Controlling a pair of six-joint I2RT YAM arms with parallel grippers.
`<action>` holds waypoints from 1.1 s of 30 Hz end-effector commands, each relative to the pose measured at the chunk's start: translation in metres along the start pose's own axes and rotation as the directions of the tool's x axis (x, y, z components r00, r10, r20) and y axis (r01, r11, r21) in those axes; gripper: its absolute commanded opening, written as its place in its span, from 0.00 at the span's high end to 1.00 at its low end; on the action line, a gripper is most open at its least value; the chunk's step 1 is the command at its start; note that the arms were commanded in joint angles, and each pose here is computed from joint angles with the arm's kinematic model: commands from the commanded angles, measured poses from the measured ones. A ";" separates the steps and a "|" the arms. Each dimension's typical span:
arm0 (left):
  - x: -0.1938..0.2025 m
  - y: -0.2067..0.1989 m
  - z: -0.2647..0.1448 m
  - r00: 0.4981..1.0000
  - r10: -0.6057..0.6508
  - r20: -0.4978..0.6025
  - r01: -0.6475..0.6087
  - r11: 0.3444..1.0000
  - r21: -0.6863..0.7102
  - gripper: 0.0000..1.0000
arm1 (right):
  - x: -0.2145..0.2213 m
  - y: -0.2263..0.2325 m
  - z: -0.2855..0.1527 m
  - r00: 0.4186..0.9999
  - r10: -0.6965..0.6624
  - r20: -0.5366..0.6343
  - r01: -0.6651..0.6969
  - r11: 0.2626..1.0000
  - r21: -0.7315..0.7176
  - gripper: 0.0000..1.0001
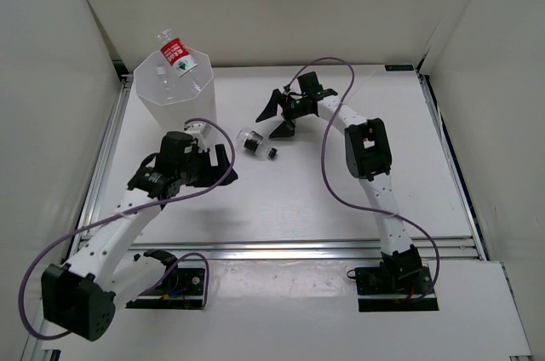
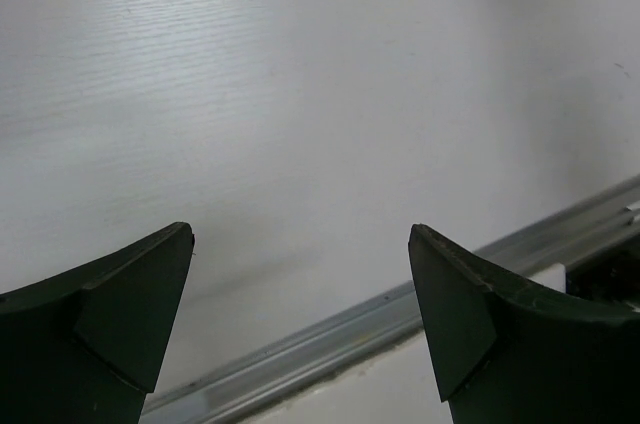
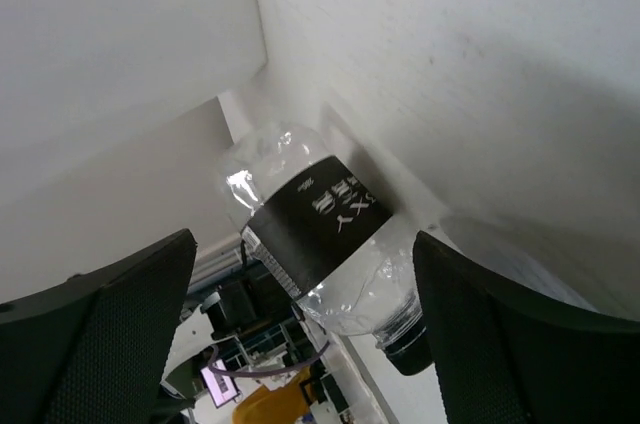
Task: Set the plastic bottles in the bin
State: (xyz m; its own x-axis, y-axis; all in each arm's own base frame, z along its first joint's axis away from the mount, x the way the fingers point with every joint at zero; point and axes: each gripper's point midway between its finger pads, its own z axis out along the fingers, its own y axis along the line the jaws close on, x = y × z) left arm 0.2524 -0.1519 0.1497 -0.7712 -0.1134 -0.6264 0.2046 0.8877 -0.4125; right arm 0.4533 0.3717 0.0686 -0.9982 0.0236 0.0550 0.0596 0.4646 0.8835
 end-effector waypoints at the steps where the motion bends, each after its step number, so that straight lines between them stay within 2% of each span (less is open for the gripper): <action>1: -0.002 -0.024 -0.031 1.000 -0.011 0.004 0.011 0.998 0.069 0.00 | -0.019 0.032 -0.009 0.994 -0.099 0.052 0.104 0.989 -0.105 0.07; 5: -0.001 -0.016 -0.046 0.999 -0.031 -0.018 0.031 1.000 -0.005 0.00 | -0.019 0.023 0.002 0.981 -0.188 0.057 0.192 0.977 -0.093 0.02; 7: 0.003 -0.007 -0.051 0.999 -0.038 -0.037 0.036 0.998 -0.060 0.00 | -0.006 0.030 0.010 0.968 -0.247 0.044 0.250 0.965 -0.075 0.02; 10: -0.005 -0.001 -0.064 0.997 -0.071 -0.005 0.070 0.990 -0.126 0.00 | 0.010 0.026 0.024 0.947 -0.321 0.014 0.322 0.947 -0.015 0.02; 12: -0.019 -0.003 -0.076 0.994 -0.095 0.062 0.102 0.986 -0.135 0.00 | 0.021 0.024 0.033 0.943 -0.334 -0.011 0.334 0.942 0.018 0.03; 17: -0.029 -0.005 -0.096 0.983 -0.118 0.138 0.137 0.981 -0.141 0.00 | 0.015 0.023 0.044 0.916 -0.401 0.008 0.400 0.915 0.062 0.03; 20: -0.022 0.001 -0.102 0.984 -0.129 0.121 0.149 0.973 -0.175 0.00 | 0.022 0.022 0.048 0.914 -0.405 -0.012 0.405 0.912 0.065 0.03; 26: -0.018 0.006 -0.120 0.977 -0.141 0.158 0.171 0.966 -0.196 0.00 | 0.051 0.018 0.062 0.898 -0.433 -0.077 0.438 0.896 0.072 0.06; 32: -0.009 0.011 -0.124 0.977 -0.140 0.158 0.172 0.963 -0.208 0.00 | 0.070 0.018 0.051 0.902 -0.421 -0.096 0.430 0.897 0.100 0.06; 33: -0.007 0.012 -0.122 0.978 -0.141 0.151 0.172 0.962 -0.213 0.00 | 0.078 0.006 0.051 0.911 -0.396 -0.116 0.408 0.906 0.114 0.06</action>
State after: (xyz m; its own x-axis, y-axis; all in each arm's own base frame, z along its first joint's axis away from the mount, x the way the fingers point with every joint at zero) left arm 0.1905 -0.0902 0.2309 -0.6933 -0.3000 -0.6552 -0.0468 0.9261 -0.3745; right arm 0.3934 0.4300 0.0532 -0.9386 -0.2378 -0.2501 -0.3389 0.4982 0.7981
